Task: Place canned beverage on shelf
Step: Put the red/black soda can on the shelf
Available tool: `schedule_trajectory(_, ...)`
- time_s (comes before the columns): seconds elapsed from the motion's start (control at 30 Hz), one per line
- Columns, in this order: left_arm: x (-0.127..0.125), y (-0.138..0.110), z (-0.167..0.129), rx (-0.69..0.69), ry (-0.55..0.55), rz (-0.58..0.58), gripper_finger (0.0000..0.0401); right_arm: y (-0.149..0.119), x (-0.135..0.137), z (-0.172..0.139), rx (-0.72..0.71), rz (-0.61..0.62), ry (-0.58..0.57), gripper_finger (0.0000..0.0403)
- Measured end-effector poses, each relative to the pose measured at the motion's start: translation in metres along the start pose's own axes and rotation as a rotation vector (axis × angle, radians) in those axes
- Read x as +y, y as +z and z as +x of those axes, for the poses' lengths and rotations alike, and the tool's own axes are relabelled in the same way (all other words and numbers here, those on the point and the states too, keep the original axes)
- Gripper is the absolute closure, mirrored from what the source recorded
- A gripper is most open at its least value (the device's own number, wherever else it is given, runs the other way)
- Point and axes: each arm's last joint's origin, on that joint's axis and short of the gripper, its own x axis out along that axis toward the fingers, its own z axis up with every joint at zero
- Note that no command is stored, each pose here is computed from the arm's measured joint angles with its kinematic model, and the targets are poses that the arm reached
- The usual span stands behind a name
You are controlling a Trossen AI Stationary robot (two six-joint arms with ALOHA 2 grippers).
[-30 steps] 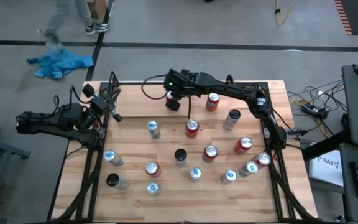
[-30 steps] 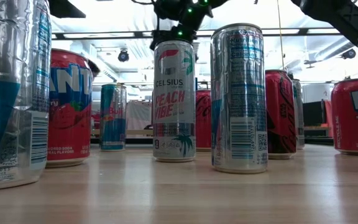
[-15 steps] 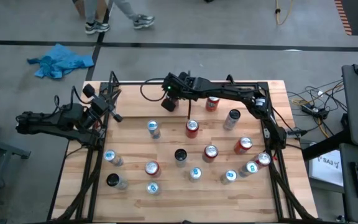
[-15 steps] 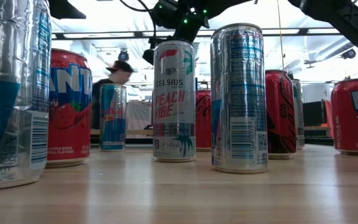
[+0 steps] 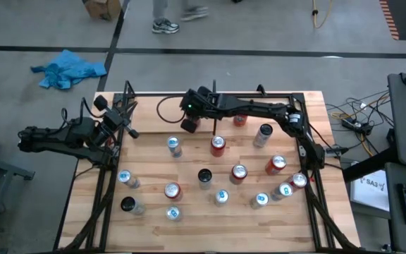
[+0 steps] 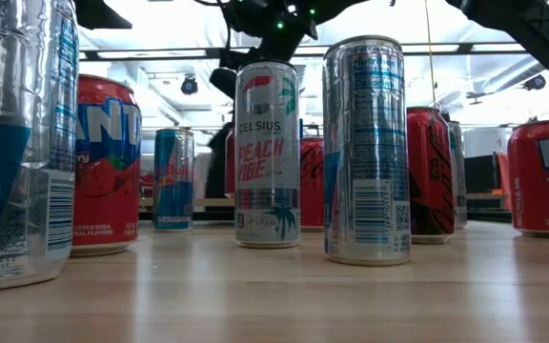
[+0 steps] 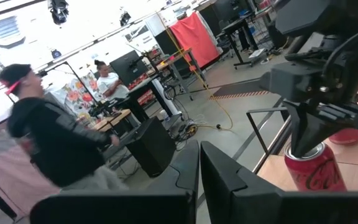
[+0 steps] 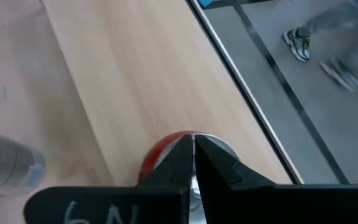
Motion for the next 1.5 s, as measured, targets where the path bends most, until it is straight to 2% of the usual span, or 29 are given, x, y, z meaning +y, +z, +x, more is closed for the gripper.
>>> schedule_trajectory(0.27, 0.0, 0.0, 0.0, 0.0, 0.0, 0.0, 0.0401, 0.004, 0.004, -0.005, -0.016, 0.007, 0.005, 0.0394)
schedule_trajectory(0.37, 0.0, -0.001, 0.0, 0.005, -0.003, 0.009, 0.0401, 0.009, 0.002, -0.011, -0.036, 0.069, 0.002, 0.0394)
schedule_trajectory(0.5, -0.001, -0.002, 0.0, 0.011, -0.007, 0.023, 0.0401, 0.014, -0.002, -0.019, -0.036, 0.216, -0.005, 0.0394)
schedule_trajectory(0.6, -0.001, -0.002, 0.0, 0.011, -0.007, 0.025, 0.0401, 0.01, -0.006, -0.024, 0.032, 0.311, -0.042, 0.0394)
schedule_trajectory(0.73, -0.001, -0.002, 0.0, 0.012, -0.008, 0.028, 0.0401, -0.005, -0.011, -0.026, 0.155, 0.376, -0.167, 0.0394)
schedule_trajectory(0.83, -0.001, -0.002, 0.0, 0.013, -0.008, 0.029, 0.0401, -0.011, -0.015, -0.023, 0.199, 0.415, -0.205, 0.0394)
schedule_trajectory(0.97, -0.001, -0.002, 0.0, 0.013, -0.008, 0.029, 0.0401, -0.017, -0.014, -0.013, 0.207, 0.413, -0.211, 0.0394)
schedule_trajectory(1.37, -0.001, -0.002, 0.0, 0.013, -0.008, 0.03, 0.0401, -0.006, -0.006, 0.004, 0.023, 0.377, -0.093, 0.0394)
schedule_trajectory(1.5, -0.001, -0.002, 0.0, 0.013, -0.008, 0.03, 0.0401, -0.006, -0.006, 0.005, 0.026, 0.348, -0.093, 0.0394)
